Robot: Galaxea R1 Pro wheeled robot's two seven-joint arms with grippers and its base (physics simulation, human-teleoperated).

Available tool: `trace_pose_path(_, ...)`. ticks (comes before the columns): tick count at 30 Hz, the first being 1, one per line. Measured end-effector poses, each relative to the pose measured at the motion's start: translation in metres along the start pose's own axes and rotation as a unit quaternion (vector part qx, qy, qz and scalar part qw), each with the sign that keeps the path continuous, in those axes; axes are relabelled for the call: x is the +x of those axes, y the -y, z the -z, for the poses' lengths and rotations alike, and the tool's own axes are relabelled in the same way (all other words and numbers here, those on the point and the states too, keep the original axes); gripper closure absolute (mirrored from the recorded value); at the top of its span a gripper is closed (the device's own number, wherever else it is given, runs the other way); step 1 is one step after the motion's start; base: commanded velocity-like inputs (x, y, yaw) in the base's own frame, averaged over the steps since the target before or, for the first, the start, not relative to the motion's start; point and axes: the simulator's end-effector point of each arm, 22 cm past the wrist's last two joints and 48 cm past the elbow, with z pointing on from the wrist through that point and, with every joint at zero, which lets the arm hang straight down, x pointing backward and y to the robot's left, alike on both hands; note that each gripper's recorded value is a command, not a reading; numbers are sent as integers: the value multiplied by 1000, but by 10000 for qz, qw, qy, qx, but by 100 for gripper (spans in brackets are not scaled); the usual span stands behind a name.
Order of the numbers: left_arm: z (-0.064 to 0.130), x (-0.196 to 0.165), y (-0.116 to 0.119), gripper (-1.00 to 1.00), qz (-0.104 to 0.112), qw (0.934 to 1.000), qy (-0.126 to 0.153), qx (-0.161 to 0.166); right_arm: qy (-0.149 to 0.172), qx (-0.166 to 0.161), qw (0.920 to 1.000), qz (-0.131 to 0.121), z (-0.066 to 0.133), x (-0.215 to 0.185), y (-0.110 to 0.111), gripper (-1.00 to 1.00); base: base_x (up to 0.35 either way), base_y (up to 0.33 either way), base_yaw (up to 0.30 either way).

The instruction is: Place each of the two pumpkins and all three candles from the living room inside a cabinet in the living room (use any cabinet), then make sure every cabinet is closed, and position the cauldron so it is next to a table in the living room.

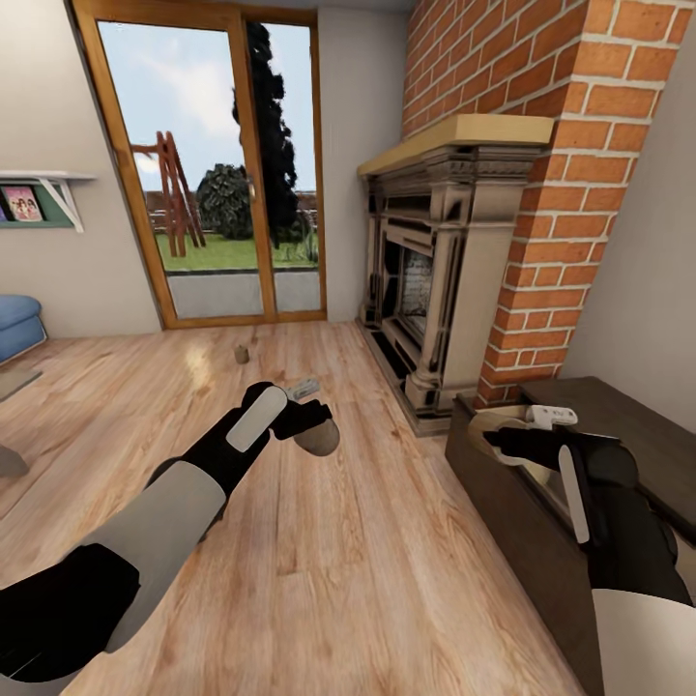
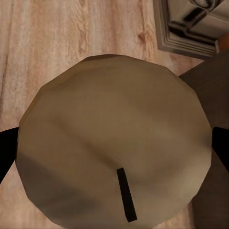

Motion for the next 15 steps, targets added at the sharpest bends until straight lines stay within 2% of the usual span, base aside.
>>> trace_pose_path(15,5,-17,7,100,33,9999,-115,-43,-126,18,9999,5,1,-21,-2,100,0,0,0)
